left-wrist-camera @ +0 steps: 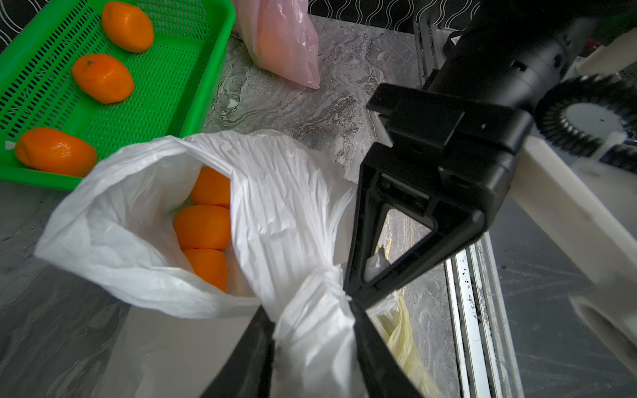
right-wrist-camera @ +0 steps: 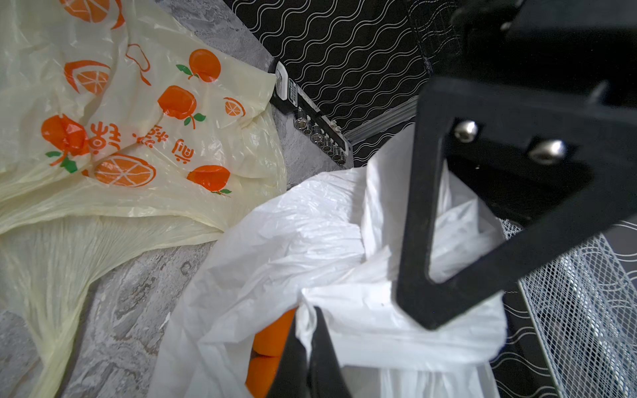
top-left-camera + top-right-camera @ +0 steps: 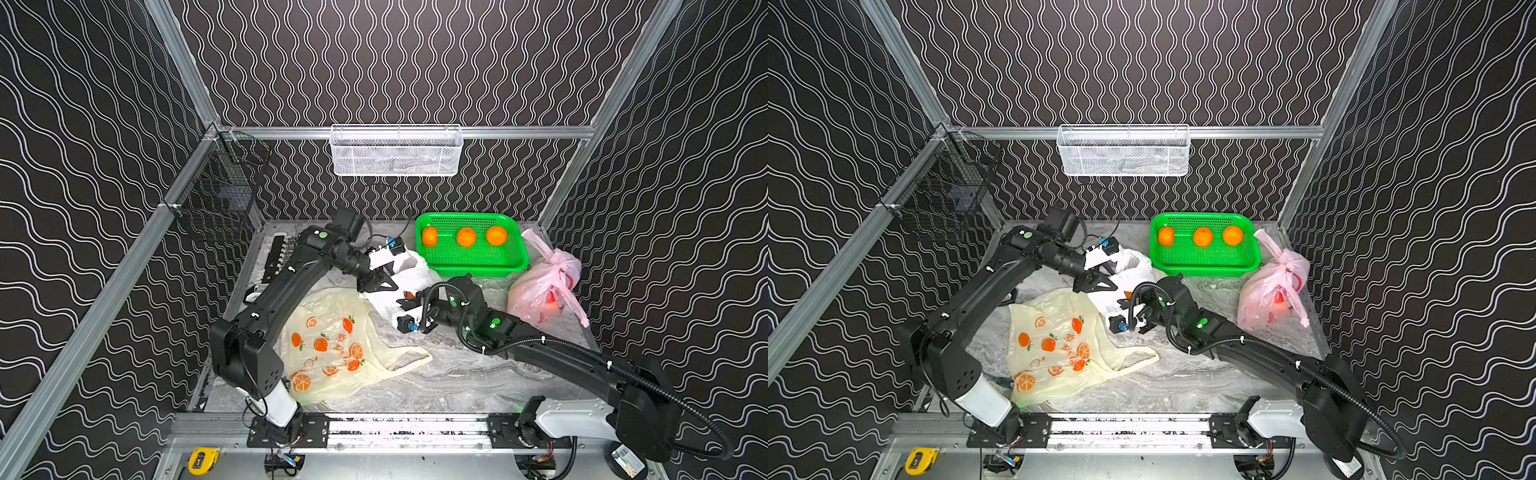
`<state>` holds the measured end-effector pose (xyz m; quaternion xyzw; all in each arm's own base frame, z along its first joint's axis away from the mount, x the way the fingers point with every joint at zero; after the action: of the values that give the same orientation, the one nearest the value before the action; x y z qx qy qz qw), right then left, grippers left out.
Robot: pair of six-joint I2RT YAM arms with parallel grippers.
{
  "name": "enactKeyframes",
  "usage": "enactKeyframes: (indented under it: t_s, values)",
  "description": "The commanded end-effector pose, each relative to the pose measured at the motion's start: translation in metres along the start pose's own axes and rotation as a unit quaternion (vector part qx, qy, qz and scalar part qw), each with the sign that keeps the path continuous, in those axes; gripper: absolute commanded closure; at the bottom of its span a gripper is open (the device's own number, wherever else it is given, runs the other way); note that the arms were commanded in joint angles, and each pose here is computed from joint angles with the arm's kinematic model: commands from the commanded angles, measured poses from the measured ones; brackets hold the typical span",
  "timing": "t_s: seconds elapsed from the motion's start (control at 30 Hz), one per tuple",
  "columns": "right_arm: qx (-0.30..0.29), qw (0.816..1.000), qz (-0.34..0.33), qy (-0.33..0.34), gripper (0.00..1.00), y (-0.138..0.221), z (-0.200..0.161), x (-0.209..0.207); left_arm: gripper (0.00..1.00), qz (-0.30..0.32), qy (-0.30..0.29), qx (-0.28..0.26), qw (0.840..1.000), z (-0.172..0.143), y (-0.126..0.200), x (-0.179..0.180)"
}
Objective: Place the oranges into plastic bags & tie knots
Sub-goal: Tie the plastic bag at the center of the board.
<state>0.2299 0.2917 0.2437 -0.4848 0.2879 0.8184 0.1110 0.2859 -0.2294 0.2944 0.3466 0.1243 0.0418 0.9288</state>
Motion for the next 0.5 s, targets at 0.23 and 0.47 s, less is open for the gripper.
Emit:
enactKeyframes:
  t_s: [0.23, 0.47]
  values:
    - [-0.03, 0.997, -0.052, -0.055, 0.27, 0.033, 0.017, -0.021, 1.0, -0.016, -0.017, -0.015, 1.0, 0.002, 0.004, -0.011]
    - [-0.015, 0.952, -0.128, -0.278, 0.3, 0.074, 0.017, -0.06, 1.0, 0.012, -0.08, -0.035, 0.996, -0.003, 0.001, -0.009]
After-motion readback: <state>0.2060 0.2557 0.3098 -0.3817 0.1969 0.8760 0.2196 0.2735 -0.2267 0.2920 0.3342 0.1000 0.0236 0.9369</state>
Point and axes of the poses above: each gripper's point midway between its finger pads, its own y axis back along the fingers, its own x axis along the line the jaws close on, z = x × y, the point moved 5 cm from there along y, back along the fingers, and after that the axes turned 8 degrees about y, right-handed, at the moved point
